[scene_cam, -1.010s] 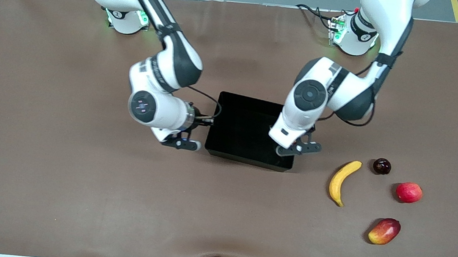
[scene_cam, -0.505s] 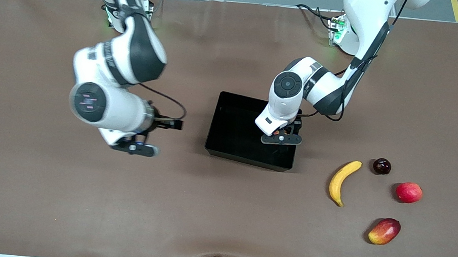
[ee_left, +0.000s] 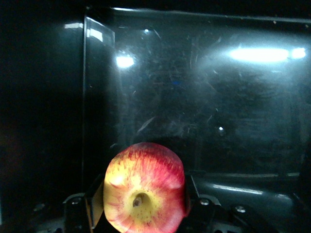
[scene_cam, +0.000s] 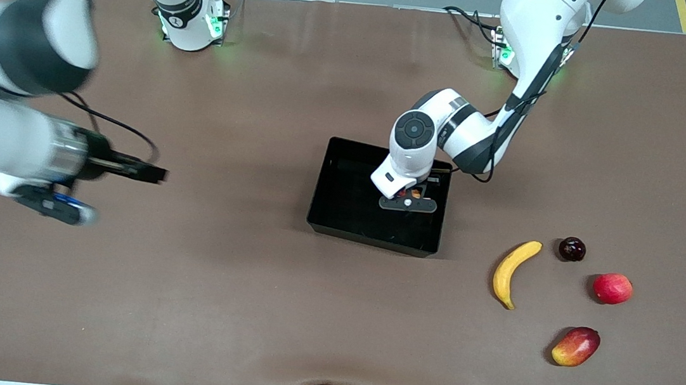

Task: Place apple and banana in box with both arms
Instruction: 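Lower the apple into the box with the left gripper while the right gripper withdraws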

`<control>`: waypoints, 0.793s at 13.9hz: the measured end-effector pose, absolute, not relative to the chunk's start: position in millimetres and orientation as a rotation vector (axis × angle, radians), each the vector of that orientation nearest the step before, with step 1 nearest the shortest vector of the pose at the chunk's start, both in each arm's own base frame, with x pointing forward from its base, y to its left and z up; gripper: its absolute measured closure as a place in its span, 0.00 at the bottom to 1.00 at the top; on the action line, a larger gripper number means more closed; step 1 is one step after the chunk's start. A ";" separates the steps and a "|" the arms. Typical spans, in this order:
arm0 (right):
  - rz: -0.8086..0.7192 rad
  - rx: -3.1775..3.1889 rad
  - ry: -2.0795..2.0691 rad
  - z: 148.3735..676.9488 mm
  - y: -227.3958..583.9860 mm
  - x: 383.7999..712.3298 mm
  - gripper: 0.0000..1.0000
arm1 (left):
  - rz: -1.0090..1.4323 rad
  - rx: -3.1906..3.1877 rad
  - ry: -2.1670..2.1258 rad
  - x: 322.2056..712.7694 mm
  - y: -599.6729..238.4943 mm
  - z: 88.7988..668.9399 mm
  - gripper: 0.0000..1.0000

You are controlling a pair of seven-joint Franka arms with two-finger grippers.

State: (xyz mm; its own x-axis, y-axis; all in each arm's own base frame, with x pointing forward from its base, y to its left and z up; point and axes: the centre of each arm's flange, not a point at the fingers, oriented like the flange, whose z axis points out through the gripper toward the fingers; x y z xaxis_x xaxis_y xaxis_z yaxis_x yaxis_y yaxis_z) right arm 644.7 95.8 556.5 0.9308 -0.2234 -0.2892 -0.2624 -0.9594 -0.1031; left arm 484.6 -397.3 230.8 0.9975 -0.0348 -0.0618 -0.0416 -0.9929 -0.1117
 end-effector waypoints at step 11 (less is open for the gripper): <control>0.156 -3.095 0.358 661.1 -3.7 552.3 0.00 | 0.127 -3.009 -0.009 473.8 -397.4 216.4 0.07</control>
State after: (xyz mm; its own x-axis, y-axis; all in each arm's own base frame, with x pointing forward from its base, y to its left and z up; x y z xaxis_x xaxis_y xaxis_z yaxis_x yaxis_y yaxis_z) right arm 552.3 -3.7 661.1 0.9686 -0.2268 -0.1015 -0.2289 -0.9734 -0.0099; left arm 473.8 -397.4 216.4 0.9965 0.0113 -0.0833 0.0005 -0.9916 -0.1294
